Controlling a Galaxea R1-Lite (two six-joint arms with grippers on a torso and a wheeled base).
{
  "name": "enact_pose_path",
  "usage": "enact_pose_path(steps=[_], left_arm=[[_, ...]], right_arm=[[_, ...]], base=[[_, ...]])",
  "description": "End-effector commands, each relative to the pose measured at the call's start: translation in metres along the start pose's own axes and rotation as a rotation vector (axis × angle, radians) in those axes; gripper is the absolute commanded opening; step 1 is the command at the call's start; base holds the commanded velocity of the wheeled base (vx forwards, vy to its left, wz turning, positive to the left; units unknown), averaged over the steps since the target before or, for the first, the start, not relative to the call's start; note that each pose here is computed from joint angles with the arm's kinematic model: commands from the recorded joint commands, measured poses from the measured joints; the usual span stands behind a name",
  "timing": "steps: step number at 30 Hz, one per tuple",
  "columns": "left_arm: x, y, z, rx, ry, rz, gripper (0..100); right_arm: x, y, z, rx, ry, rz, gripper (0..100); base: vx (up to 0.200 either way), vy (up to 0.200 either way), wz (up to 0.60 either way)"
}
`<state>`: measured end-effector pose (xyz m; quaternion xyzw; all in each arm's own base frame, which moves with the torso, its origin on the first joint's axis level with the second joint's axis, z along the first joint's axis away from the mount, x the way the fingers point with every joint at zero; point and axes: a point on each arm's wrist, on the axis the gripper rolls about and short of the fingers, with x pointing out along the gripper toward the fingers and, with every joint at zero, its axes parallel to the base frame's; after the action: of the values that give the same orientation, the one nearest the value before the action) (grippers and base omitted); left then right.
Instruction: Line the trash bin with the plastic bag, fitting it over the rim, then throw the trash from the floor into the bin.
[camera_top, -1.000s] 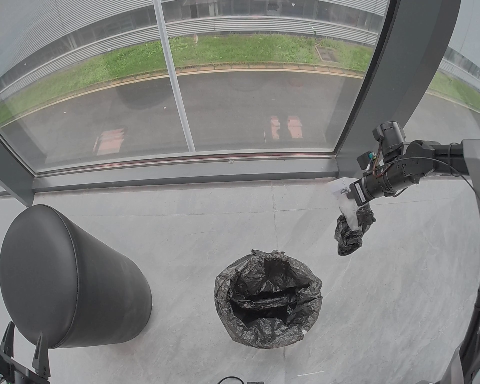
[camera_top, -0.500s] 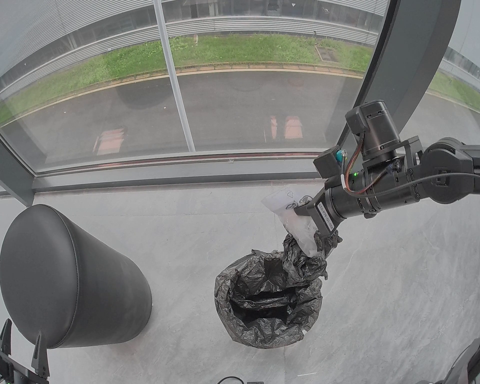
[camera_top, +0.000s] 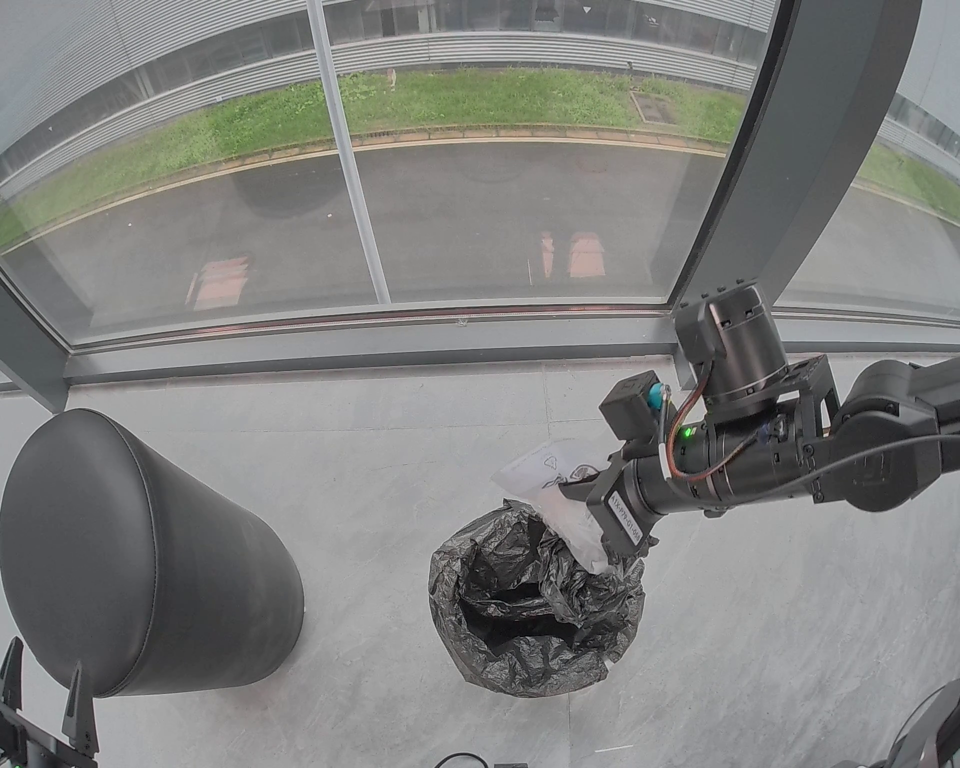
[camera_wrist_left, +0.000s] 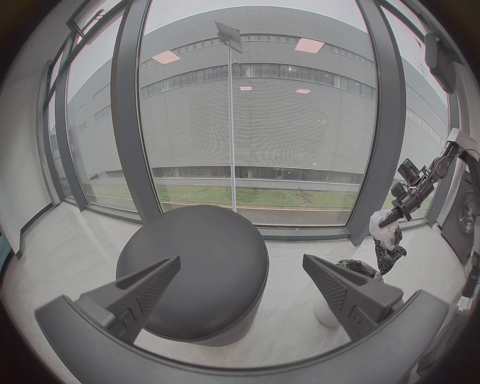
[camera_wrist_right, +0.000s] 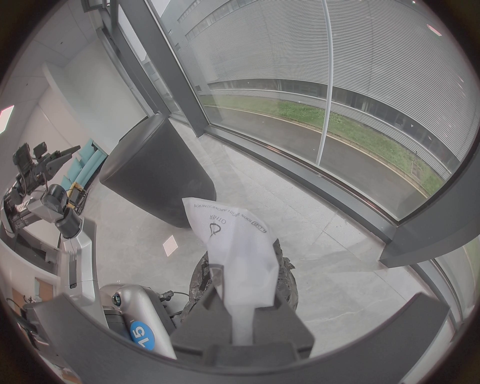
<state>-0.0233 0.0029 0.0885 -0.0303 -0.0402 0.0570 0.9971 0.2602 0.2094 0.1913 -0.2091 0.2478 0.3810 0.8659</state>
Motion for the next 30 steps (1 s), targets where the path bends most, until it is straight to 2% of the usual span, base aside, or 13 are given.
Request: enact_pose_path(steps=[1,3,4,5,16,21,27,30], left_arm=[[0.000,0.000,-0.006,0.018,0.008,-0.029,100],[0.000,-0.001,-0.006,0.022,0.017,-0.053,100],[-0.001,-0.002,-0.011,0.049,0.065,-0.100,100],[-0.001,-0.002,-0.014,0.057,0.102,-0.112,100],[-0.001,-0.002,-0.013,0.028,0.096,-0.106,100],[-0.001,-0.002,-0.013,0.025,0.096,-0.107,100],[-0.001,-0.002,-0.013,0.048,0.095,-0.115,100],[-0.001,-0.002,-0.013,0.048,0.094,-0.115,100]], right_arm=[[0.007,0.013,-0.009,-0.019,0.027,0.016,0],[0.008,0.014,-0.009,-0.020,0.030,0.011,0],[0.008,0.016,-0.009,-0.024,0.031,0.011,0],[0.008,0.018,-0.009,-0.029,0.030,0.016,0],[0.012,0.023,-0.008,-0.036,0.032,0.030,0],[0.025,0.024,-0.013,-0.037,0.061,0.034,0],[0.044,0.023,-0.014,-0.038,0.011,0.006,0],[0.050,0.023,-0.016,-0.038,0.015,-0.018,0]], base=[[0.000,0.000,0.00],[0.000,0.000,0.00],[0.000,0.000,0.00],[0.000,0.000,0.00],[0.000,0.000,0.00],[0.000,0.000,0.00],[0.000,0.000,0.00],[0.000,0.000,0.00]])
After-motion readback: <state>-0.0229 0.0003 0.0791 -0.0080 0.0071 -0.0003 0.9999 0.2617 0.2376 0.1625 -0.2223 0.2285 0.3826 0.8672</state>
